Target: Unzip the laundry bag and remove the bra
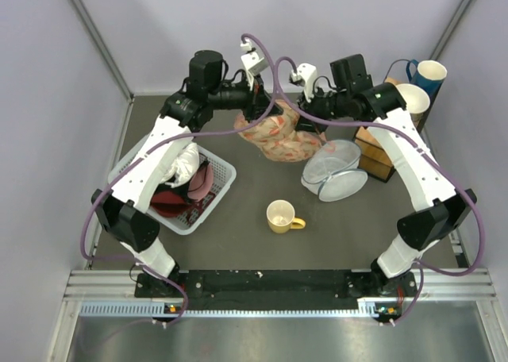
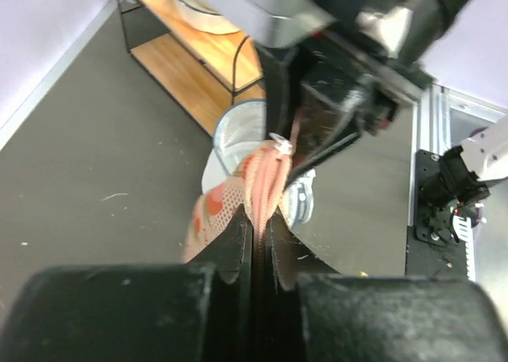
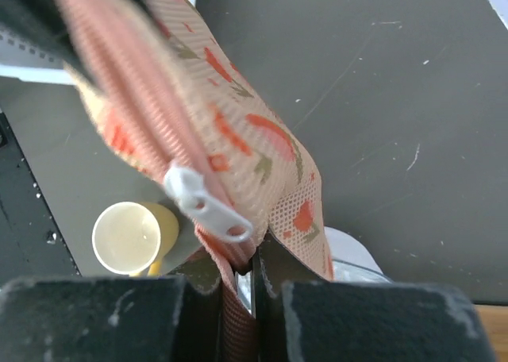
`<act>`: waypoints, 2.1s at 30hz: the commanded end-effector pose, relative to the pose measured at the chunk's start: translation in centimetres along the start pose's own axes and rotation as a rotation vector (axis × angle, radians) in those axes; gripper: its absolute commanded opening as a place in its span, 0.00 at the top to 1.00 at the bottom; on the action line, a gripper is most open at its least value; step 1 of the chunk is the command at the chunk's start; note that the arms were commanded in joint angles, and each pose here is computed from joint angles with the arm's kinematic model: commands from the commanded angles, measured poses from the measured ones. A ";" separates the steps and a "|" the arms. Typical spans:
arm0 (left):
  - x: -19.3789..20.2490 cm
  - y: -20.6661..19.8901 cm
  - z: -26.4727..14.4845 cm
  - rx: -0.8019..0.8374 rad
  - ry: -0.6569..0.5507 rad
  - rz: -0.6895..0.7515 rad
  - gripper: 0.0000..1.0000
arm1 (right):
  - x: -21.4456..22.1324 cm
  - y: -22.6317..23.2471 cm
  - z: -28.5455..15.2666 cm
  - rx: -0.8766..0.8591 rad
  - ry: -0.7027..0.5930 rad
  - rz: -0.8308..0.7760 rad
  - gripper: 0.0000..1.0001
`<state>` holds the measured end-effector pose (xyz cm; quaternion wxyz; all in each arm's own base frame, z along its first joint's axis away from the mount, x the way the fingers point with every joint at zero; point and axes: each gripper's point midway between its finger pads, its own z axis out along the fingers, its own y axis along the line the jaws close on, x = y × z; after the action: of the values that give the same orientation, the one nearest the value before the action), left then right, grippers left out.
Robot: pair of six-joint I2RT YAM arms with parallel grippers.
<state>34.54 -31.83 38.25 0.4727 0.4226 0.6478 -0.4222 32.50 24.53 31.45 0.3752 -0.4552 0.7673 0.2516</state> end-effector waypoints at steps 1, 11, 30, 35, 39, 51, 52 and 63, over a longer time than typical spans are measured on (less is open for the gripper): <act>-2.2 -0.3 -0.5 -0.010 -0.049 0.060 1.00 | -3.4 0.3 -1.6 0.035 -0.097 -0.043 0.86; -1.2 -1.6 -2.9 0.130 -0.175 0.121 1.00 | -7.2 2.4 -8.0 -0.111 -0.349 0.012 0.31; -2.0 -2.8 -4.1 0.157 -0.240 0.177 1.00 | -7.1 3.4 -4.2 -0.527 -0.477 0.537 0.36; -2.1 -2.8 -4.2 0.138 -0.235 0.184 1.00 | -8.3 3.9 -5.6 -0.529 -0.516 0.504 0.38; -2.1 -2.7 -4.3 0.130 -0.233 0.181 1.00 | -9.2 4.6 -6.7 -0.533 -0.557 0.469 0.40; -2.1 -2.5 -4.1 0.131 -0.236 0.168 1.00 | -9.8 7.6 -8.2 -0.579 -0.568 0.398 0.43; -2.2 -2.6 -4.1 0.131 -0.238 0.168 1.00 | -9.6 7.5 -7.7 -0.577 -0.559 0.396 0.43; -2.2 -2.6 -4.2 0.125 -0.241 0.167 1.00 | -7.5 8.6 -3.7 -0.647 -0.459 0.461 0.43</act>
<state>32.27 -29.18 38.75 0.5157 0.4343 0.5616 -0.4795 25.35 29.02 41.07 0.3132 -0.2924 0.6270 0.6506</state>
